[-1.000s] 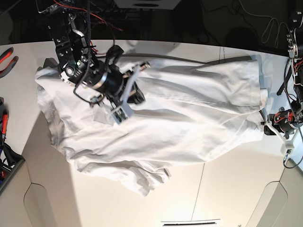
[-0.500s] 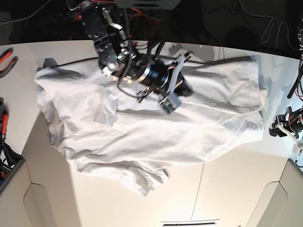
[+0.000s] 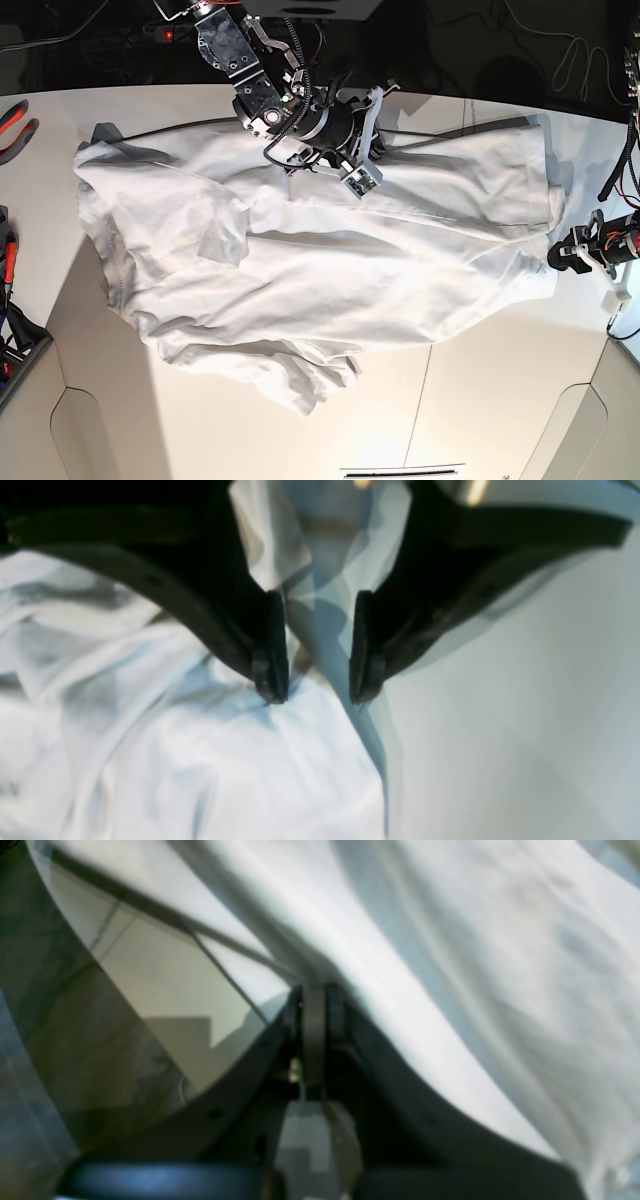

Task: Layout the t-shirt on the table in an organized manner, then fold the t-shirt properly
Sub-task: 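Release the right gripper and reposition it along the shirt's collar edge, then slide the left gripper along the shirt edge toward the right gripper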

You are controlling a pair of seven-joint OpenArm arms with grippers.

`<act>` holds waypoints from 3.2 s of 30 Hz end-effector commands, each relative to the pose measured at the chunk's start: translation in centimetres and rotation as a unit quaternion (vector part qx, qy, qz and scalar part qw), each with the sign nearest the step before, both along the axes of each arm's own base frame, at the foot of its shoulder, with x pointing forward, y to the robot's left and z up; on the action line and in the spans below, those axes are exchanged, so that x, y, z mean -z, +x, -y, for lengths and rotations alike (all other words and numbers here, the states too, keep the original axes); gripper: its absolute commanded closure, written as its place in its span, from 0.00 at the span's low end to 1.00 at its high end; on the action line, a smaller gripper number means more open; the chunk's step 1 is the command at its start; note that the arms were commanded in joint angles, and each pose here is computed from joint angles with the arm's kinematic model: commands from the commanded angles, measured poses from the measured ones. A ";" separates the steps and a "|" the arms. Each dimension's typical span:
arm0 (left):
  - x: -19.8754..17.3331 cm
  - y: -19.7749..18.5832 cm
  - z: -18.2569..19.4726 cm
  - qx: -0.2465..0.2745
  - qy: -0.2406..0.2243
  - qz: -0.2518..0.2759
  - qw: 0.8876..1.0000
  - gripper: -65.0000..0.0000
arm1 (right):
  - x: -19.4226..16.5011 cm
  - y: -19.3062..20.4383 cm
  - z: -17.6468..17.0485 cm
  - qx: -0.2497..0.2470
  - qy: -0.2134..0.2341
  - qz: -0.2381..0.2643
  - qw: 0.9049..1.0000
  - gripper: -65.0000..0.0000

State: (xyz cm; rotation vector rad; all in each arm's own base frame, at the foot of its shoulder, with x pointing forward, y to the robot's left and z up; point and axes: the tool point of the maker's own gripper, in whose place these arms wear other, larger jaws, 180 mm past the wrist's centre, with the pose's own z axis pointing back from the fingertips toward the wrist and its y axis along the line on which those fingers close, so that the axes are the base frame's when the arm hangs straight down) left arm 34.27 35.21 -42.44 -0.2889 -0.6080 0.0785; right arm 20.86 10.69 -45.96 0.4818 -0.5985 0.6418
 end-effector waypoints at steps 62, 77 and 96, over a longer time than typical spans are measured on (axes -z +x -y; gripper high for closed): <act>-9.3 6.8 -3.8 -0.139 -0.066 0.244 0.958 1.00 | 0.0 0.1 0.2 -0.001 -0.012 -0.004 1.000 1.00; -12.2 10.1 -2.9 -0.141 -0.046 0.311 0.939 1.00 | 0.2 -0.2 0.4 -0.003 -0.018 -0.010 1.000 1.00; -11.9 13.7 0.6 -0.039 0.093 0.287 0.953 0.61 | 0.3 -0.2 0.5 -0.004 -0.020 -0.011 1.000 1.00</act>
